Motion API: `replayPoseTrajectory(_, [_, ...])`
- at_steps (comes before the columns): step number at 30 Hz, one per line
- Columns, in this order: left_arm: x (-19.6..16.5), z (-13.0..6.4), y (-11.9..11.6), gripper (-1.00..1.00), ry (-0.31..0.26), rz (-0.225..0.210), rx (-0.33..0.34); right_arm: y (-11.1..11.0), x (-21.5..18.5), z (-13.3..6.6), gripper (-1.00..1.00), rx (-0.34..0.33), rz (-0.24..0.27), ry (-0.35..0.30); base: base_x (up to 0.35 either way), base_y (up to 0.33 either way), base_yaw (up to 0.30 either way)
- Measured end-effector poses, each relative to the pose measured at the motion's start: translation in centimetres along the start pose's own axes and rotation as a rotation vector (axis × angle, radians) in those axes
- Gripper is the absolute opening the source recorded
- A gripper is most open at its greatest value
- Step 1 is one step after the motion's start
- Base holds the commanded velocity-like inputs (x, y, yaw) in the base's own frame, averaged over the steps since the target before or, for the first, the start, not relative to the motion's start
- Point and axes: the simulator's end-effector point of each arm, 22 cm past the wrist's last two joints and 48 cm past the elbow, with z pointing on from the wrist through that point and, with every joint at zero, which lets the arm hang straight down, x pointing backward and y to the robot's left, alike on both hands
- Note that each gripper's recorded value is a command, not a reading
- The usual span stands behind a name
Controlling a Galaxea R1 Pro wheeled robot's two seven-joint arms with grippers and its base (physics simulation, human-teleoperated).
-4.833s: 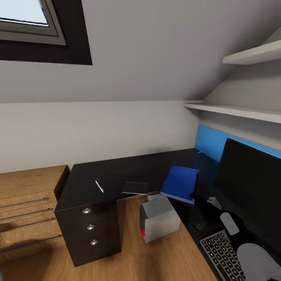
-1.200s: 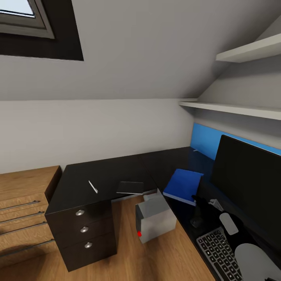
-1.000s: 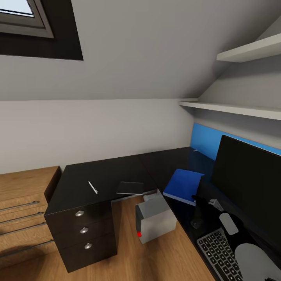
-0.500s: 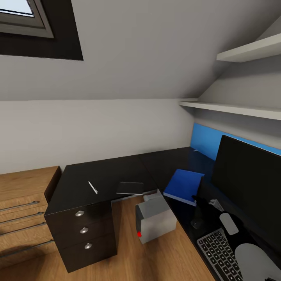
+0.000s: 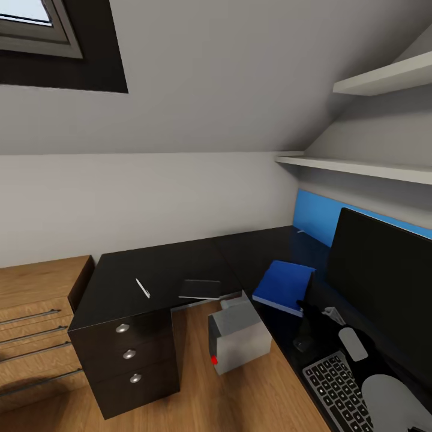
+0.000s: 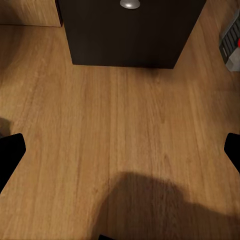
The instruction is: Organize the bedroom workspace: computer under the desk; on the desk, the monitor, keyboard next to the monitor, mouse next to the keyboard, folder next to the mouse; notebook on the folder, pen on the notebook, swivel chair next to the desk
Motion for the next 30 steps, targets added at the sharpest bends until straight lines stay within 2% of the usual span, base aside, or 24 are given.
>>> replayPoseTrajectory(30, [0.26,0.34,0.18,1.00,-0.002,0.000,-0.005,-0.37,0.13,0.18,-1.00,-0.001,0.000,0.000,0.000,0.000,0.000])
